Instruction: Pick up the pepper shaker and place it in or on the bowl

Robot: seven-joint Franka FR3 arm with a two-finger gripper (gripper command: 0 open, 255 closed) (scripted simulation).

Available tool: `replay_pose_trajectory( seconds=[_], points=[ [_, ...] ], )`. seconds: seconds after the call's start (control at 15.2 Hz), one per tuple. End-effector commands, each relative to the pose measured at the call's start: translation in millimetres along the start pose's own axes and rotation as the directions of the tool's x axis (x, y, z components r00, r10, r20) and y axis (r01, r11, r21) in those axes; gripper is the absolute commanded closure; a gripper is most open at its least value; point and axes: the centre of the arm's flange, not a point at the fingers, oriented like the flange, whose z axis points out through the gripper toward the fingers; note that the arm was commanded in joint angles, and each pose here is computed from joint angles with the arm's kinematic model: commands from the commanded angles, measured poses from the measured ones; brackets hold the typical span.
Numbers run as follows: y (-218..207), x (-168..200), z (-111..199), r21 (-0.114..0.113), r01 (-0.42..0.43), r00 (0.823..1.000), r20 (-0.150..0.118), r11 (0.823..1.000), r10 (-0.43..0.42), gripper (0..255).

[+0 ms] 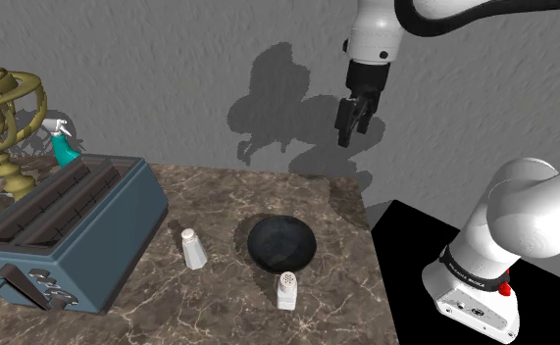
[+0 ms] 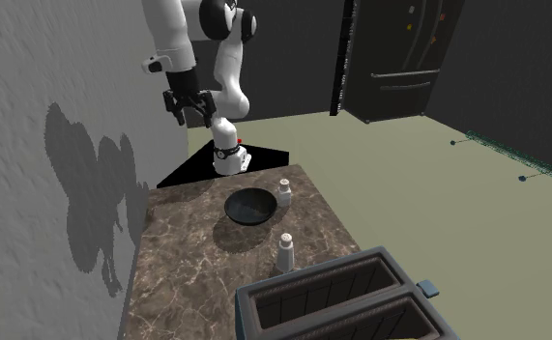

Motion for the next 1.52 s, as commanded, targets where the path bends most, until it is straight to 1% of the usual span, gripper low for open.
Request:
replay_pose_trajectory(
  seconds=[0.0,0.73,1.45],
  points=[
    [-20.2,12.7,8.9,0.001,0.014,1.0,-0.008,1.0,-0.014,0],
    [-129.9,79.0,71.7,-0.004,0.09,0.995,-0.042,0.996,-0.09,0],
    [-244.2,138.8,132.7,-0.011,0.165,0.983,-0.076,0.986,-0.165,0]
  ],
)
